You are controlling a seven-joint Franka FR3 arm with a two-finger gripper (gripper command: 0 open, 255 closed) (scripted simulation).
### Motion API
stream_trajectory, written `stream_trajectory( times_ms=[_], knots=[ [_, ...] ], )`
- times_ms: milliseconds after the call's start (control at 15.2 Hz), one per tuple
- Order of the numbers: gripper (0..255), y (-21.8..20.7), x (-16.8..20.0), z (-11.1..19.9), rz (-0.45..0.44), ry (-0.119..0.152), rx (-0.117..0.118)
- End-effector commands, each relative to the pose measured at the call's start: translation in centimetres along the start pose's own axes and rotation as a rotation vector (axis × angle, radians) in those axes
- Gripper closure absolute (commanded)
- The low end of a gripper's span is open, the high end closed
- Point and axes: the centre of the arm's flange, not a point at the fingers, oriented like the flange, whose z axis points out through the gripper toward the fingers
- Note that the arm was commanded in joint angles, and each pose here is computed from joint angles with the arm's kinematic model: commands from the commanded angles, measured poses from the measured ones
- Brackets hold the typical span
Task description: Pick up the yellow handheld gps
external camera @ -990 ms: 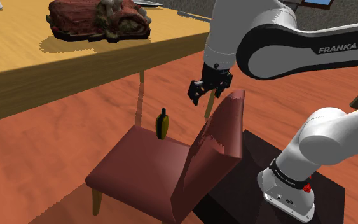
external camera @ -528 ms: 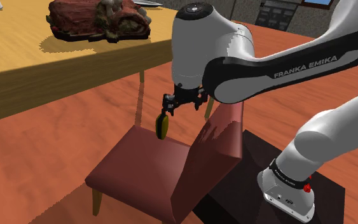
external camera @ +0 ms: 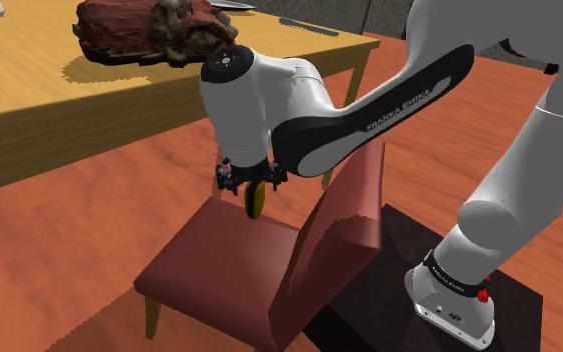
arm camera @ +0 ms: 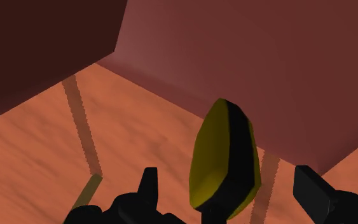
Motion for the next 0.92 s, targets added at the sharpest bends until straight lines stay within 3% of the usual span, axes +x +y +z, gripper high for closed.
stream_trajectory(
  times_ms=[0, 396, 462, 858],
  knots=[
    [0, -0.5, -0.3, 1.0, 0.009, 0.004, 0.001],
    [0, -1.0, -1.1, 3.2, 0.009, 0.004, 0.001],
    [255, -1.0, -1.1, 3.3, 0.009, 0.004, 0.0],
    [255, -1.0, -1.1, 3.4, 0.009, 0.004, 0.0]
  ],
)
